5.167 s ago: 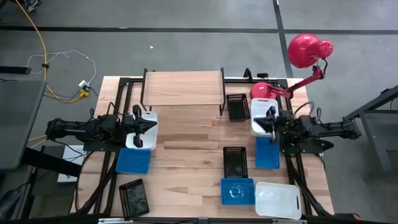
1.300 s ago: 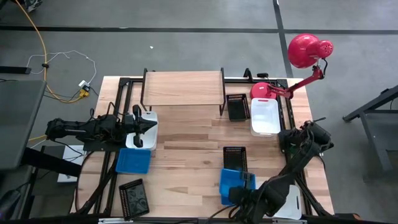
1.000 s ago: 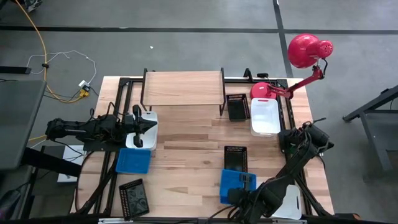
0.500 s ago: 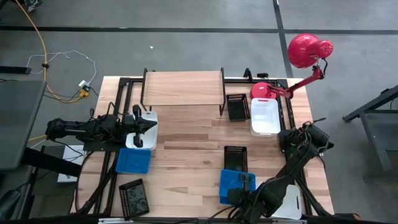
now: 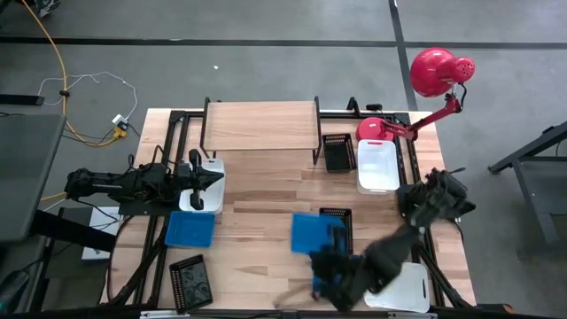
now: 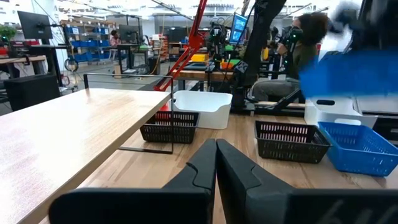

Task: Stack baskets on shelf by color
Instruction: Put the top right blue bin on the shelf

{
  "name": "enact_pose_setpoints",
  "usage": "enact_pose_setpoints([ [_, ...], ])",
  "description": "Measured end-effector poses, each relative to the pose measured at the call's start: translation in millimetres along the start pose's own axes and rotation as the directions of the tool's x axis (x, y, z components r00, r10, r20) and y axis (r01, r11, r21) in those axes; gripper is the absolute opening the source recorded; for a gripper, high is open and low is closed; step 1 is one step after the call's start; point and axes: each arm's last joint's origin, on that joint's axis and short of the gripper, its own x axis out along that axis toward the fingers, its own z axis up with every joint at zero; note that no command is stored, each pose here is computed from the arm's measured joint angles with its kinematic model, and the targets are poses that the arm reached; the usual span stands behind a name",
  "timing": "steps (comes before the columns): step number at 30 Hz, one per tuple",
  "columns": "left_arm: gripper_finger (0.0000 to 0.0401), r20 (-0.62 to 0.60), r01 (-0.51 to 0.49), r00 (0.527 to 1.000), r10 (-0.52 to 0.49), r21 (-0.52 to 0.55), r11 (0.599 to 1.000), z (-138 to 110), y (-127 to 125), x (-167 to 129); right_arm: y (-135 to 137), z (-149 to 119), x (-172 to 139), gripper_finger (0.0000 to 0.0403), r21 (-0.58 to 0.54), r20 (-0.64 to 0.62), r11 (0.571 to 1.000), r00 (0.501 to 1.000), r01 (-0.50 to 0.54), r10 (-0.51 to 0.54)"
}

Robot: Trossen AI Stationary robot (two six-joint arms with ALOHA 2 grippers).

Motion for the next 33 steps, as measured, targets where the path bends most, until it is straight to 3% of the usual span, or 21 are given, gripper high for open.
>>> enact_pose_setpoints([
  [3, 0.0001, 0.0, 0.0, 1.0, 0.0, 0.0, 1.0, 0.0, 0.0, 0.0, -37.5, 36.3, 14.4, 0.0, 0.033, 0.057, 0.995, 0.993, 0.098, -0.1],
  [6, 0.0001, 0.0, 0.0, 1.0, 0.0, 0.0, 1.0, 0.1, 0.0, 0.0, -89.9, 76.6, 30.3, 0.0, 0.147, 0.114, 0.976, 0.978, 0.159, -0.177],
  [10, 0.0001, 0.0, 0.0, 1.0, 0.0, 0.0, 1.0, -0.1, 0.0, 0.0, -170.9, 116.4, 42.5, 0.0, 0.37, 0.173, 0.902, 0.937, 0.223, -0.303],
  [14, 0.0001, 0.0, 0.0, 1.0, 0.0, 0.0, 1.0, -0.1, 0.0, 0.0, -242.3, 127.7, 51.0, 0.0, 0.519, 0.146, 0.81, 0.905, 0.273, -0.399],
  [18, 0.0001, 0.0, 0.0, 1.0, 0.0, 0.0, 1.0, -0.1, 0.0, 0.0, -293.1, 117.0, 67.2, 0.0, 0.63, 0.048, 0.727, 0.921, 0.273, -0.387],
  [22, 0.0001, 0.0, 0.0, 1.0, 0.0, 0.0, 1.0, 0.0, 0.0, 0.0, -315.6, 105.0, 89.0, 0.0, 0.686, -0.05, 0.67, 0.938, 0.282, -0.343],
  [33, 0.0001, 0.0, 0.0, 1.0, 0.0, 0.0, 1.0, 0.1, 0.0, 0.0, -314.4, 89.8, 140.6, 0.0004, 0.662, -0.184, 0.659, 0.93, 0.356, -0.317],
])
